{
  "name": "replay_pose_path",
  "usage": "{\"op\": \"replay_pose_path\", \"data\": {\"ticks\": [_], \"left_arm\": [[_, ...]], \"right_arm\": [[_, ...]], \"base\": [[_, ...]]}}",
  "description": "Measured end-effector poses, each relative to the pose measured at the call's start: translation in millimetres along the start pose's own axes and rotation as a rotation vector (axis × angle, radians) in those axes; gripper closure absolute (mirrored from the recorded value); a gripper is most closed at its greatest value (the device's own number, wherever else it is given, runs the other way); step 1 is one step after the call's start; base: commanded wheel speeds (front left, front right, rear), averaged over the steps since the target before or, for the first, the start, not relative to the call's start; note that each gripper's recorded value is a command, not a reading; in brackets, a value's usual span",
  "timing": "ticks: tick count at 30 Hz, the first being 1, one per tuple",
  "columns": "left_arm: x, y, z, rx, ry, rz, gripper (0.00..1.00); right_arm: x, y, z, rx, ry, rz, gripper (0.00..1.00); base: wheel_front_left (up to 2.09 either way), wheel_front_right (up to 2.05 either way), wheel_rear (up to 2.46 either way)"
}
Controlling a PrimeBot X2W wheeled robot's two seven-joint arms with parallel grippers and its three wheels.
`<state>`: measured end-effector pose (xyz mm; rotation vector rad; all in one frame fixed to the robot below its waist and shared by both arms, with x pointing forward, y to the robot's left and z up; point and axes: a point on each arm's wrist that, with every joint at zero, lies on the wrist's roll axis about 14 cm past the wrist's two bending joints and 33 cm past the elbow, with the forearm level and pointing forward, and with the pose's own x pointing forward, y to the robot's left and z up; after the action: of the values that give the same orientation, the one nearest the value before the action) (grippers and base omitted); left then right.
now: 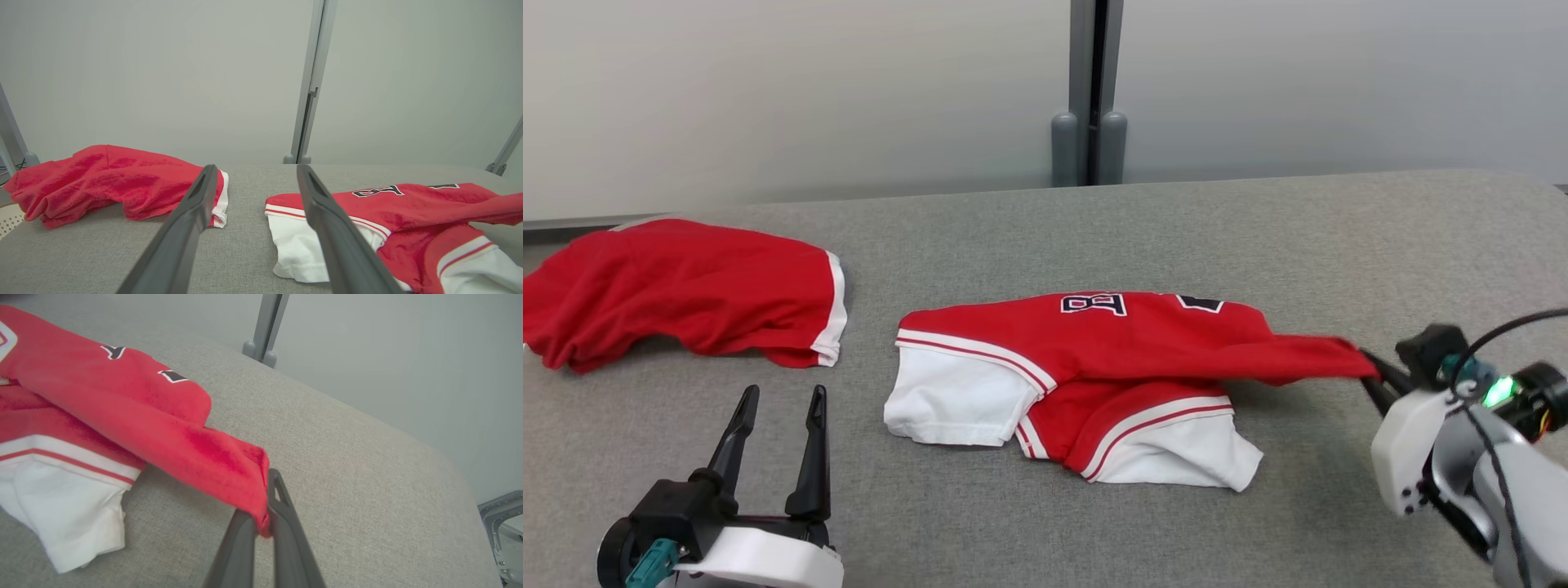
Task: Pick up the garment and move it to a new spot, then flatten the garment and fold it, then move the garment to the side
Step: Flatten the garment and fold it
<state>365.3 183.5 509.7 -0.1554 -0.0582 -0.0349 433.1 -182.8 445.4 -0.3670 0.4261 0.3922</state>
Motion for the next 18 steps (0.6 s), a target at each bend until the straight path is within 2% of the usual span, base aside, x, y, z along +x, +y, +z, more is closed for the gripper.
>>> {"op": "replay_pose_path", "data": {"ticks": [5,6,7,8,12,18], "left_arm": [[1,-10,2,-0.005,-0.003,-0.030,0.00],[2,-12,2,-0.006,-0.004,-0.034,0.00],[2,-13,2,-0.007,-0.003,-0.038,0.00],[3,-14,2,-0.007,-0.003,-0.041,0.00],[3,-14,2,-0.009,-0.004,-0.042,0.00],[-3,-8,6,-0.005,-0.012,-0.022,0.00]], "right_arm": [[-23,30,-40,0.086,0.068,0.019,1.00],[-26,34,-48,0.106,0.085,0.018,0.76],[-29,38,-55,0.126,0.100,0.018,0.47],[-32,41,-60,0.149,0.109,0.014,0.00],[-36,49,-63,0.203,0.110,-0.001,0.00],[-49,30,-46,0.235,0.034,-0.082,0.00]], "base": [[0.00,0.00,0.00],[0.00,0.00,0.00],[0.00,0.00,0.00],[0.00,0.00,0.00],[0.00,0.00,0.00],[0.00,0.00,0.00]]}}
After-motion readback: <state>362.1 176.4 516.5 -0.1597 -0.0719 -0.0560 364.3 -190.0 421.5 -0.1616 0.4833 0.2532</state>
